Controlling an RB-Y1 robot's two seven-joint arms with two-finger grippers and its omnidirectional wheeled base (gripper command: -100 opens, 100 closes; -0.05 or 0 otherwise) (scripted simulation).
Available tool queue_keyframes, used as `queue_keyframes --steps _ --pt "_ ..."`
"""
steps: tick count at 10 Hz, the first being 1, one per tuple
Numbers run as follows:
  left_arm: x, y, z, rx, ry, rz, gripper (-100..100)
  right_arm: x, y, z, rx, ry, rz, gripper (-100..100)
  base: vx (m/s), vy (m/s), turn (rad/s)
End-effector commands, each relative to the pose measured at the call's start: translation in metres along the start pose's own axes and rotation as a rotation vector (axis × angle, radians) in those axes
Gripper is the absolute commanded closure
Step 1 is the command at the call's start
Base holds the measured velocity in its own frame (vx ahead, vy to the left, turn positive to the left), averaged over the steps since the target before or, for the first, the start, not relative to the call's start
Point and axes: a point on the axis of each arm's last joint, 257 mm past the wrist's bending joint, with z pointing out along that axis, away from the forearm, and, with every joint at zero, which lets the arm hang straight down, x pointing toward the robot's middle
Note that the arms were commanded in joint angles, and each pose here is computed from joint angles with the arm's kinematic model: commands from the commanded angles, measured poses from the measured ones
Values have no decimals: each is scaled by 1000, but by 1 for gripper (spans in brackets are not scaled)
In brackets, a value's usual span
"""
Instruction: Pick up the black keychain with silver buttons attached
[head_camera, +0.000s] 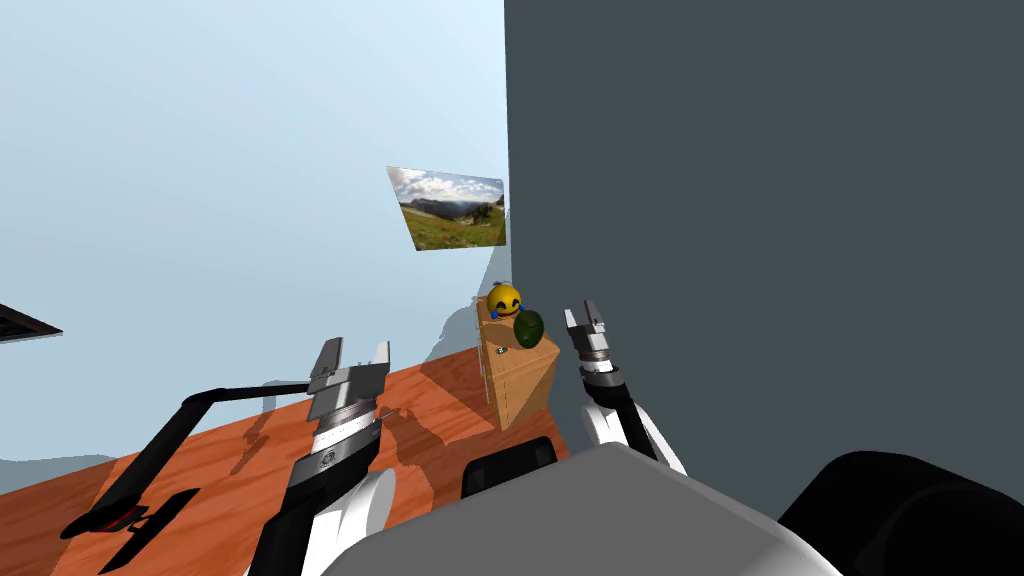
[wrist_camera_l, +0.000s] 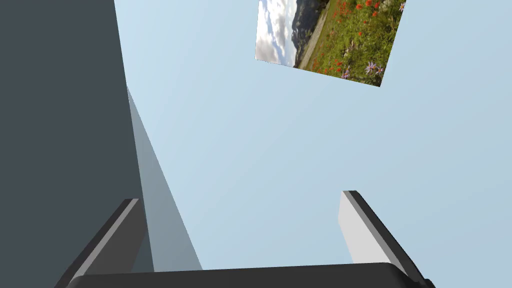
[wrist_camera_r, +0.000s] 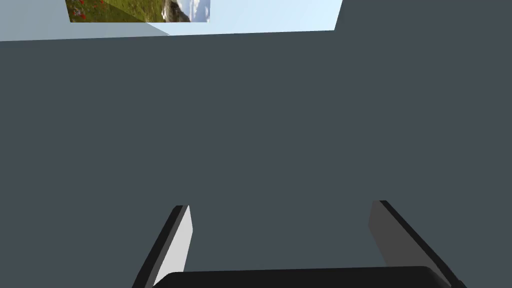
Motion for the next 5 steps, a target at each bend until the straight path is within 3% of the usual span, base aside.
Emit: queue_keyframes --steps 1,5 --pt "0 0 0 0 0 0 0 0 -7 -8 29 39 -46 -100 -10 38 75" --pt "0 0 0 0 0 0 0 -4 -33 -36 125 133 -185 -100 -15 92 94"
